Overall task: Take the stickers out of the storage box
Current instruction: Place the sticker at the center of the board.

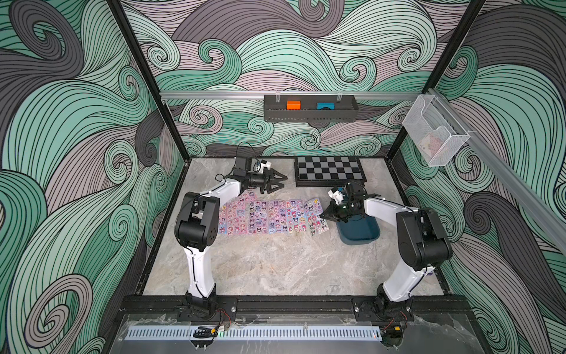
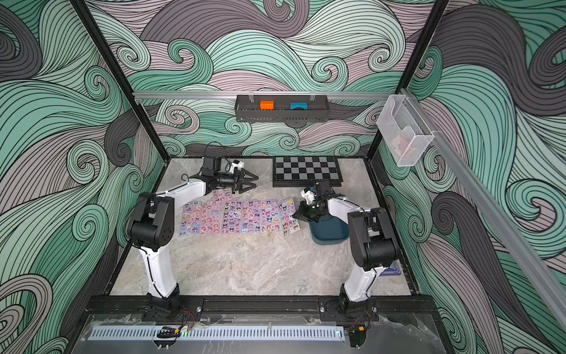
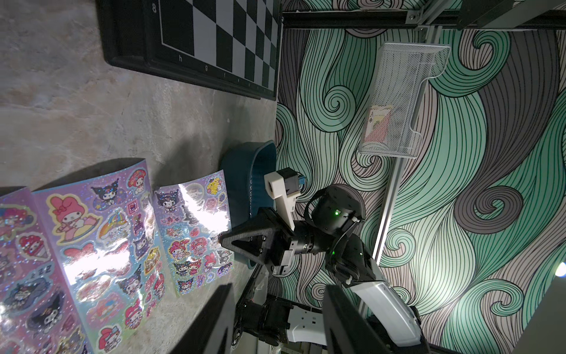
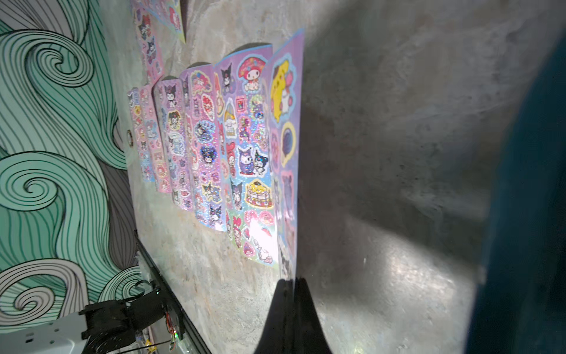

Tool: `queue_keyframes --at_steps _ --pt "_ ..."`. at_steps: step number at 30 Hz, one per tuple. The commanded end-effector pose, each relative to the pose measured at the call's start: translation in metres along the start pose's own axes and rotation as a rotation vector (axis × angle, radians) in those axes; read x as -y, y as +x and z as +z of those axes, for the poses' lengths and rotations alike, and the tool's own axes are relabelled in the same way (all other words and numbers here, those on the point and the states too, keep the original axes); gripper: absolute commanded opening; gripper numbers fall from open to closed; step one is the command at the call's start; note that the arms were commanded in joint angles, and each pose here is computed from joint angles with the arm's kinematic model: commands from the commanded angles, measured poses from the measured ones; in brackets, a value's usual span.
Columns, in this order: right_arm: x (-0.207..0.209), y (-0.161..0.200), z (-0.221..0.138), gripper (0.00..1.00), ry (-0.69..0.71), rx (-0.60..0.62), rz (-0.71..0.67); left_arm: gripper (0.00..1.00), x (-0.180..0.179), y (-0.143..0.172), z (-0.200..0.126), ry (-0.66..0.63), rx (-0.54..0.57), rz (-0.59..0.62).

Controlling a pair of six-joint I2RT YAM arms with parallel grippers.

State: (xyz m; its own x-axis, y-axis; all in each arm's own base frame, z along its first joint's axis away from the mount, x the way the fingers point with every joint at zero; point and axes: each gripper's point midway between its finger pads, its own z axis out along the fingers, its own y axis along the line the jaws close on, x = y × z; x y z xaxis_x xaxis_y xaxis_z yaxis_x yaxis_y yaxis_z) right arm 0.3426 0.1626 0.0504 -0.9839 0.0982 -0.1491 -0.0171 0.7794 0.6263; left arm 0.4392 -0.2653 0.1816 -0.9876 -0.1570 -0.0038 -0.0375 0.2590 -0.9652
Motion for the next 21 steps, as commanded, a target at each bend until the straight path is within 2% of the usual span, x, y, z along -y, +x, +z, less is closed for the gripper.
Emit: queue_keyframes --at_steps 1,8,11,14,16,19,21 --pt "0.020 0.000 -0.002 0.02 0.126 -0.013 -0.028 0.51 0.020 0.003 -0.005 0.019 0.000 0.062" --pt "0.024 -0.004 -0.005 0.06 0.203 0.017 -0.046 0.51 0.019 0.002 -0.004 0.016 -0.001 0.060" --pt "0.019 -0.005 -0.005 0.18 0.222 0.027 -0.064 0.51 0.017 0.002 -0.004 0.009 -0.001 0.064" --pt "0.016 -0.007 -0.010 0.22 0.234 0.049 -0.077 0.51 0.015 0.001 -0.010 -0.018 0.015 0.080" --pt "0.014 -0.008 -0.016 0.29 0.244 0.066 -0.088 0.51 0.010 -0.001 -0.019 -0.062 0.045 0.096" --pt "0.009 -0.010 -0.029 0.30 0.252 0.109 -0.111 0.51 0.003 -0.003 -0.039 -0.165 0.093 0.139" --pt "0.003 -0.012 -0.039 0.35 0.253 0.141 -0.131 0.52 -0.003 -0.004 -0.052 -0.239 0.115 0.166"
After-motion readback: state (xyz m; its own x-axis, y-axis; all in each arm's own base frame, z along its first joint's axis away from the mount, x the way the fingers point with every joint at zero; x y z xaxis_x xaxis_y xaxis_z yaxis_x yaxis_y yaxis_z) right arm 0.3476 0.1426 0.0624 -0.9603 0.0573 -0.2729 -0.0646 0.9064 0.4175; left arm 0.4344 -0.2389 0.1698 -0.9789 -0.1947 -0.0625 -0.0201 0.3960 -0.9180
